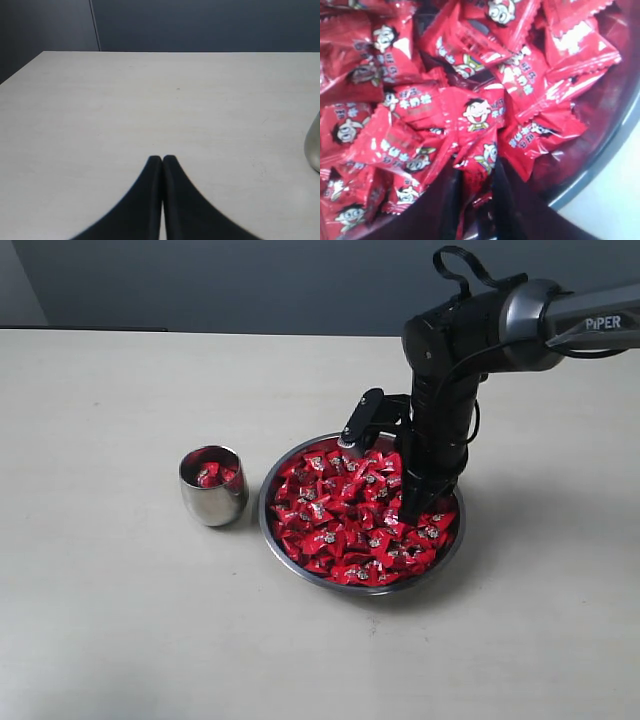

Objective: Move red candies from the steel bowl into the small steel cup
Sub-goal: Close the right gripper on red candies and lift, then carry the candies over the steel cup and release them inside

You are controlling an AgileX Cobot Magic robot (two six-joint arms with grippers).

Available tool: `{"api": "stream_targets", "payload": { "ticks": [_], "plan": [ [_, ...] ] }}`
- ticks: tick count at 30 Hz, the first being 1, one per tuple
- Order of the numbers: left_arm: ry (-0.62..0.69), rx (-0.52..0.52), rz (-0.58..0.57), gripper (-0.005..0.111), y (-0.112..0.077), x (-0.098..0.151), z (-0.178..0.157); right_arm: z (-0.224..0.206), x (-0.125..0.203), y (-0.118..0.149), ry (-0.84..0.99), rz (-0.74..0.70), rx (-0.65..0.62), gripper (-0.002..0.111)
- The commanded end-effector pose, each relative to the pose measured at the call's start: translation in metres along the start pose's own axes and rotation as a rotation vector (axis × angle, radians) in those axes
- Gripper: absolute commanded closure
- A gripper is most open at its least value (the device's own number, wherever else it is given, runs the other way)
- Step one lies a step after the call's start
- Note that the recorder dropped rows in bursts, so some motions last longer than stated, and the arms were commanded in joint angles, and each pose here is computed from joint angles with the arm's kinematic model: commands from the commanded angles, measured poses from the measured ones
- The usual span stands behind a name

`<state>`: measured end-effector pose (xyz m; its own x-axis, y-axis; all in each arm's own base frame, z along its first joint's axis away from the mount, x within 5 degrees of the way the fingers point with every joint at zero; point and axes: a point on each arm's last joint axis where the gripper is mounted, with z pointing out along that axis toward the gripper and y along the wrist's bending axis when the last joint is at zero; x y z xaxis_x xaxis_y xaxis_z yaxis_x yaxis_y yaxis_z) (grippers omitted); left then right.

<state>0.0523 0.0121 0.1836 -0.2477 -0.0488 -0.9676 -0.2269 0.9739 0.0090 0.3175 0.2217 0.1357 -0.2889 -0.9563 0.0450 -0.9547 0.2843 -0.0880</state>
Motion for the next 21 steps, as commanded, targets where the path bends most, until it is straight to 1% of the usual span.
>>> {"api": "stream_targets", "payload": {
  "ticks": [1, 8, 11, 13, 15, 17, 20, 21],
  "plan": [
    [-0.008, 0.009, 0.000, 0.106, -0.001, 0.001, 0.000, -0.016, 0.001, -0.004, -0.035, 0.004, 0.037, 0.108],
    [-0.008, 0.009, 0.000, 0.106, -0.001, 0.001, 0.000, -0.051, 0.000, -0.008, -0.118, 0.025, 0.091, 0.108],
    [-0.008, 0.009, 0.000, 0.106, -0.001, 0.001, 0.000, -0.065, 0.002, -0.008, -0.155, 0.065, 0.104, 0.108],
    [-0.008, 0.009, 0.000, 0.106, -0.001, 0.001, 0.000, -0.071, -0.001, -0.005, -0.211, 0.096, 0.081, 0.108],
    [-0.008, 0.009, 0.000, 0.106, -0.001, 0.001, 0.000, -0.080, -0.007, -0.002, -0.315, 0.152, 0.048, 0.108],
    [-0.008, 0.009, 0.000, 0.106, -0.001, 0.001, 0.000, -0.089, -0.021, 0.000, -0.469, 0.247, -0.026, 0.108],
    [-0.008, 0.009, 0.000, 0.106, -0.001, 0.001, 0.000, -0.104, -0.039, 0.000, -0.643, 0.311, -0.099, 0.108],
    [-0.008, 0.009, 0.000, 0.106, -0.001, 0.001, 0.000, -0.112, -0.049, 0.002, -0.721, 0.328, -0.162, 0.108]
  ]
}}
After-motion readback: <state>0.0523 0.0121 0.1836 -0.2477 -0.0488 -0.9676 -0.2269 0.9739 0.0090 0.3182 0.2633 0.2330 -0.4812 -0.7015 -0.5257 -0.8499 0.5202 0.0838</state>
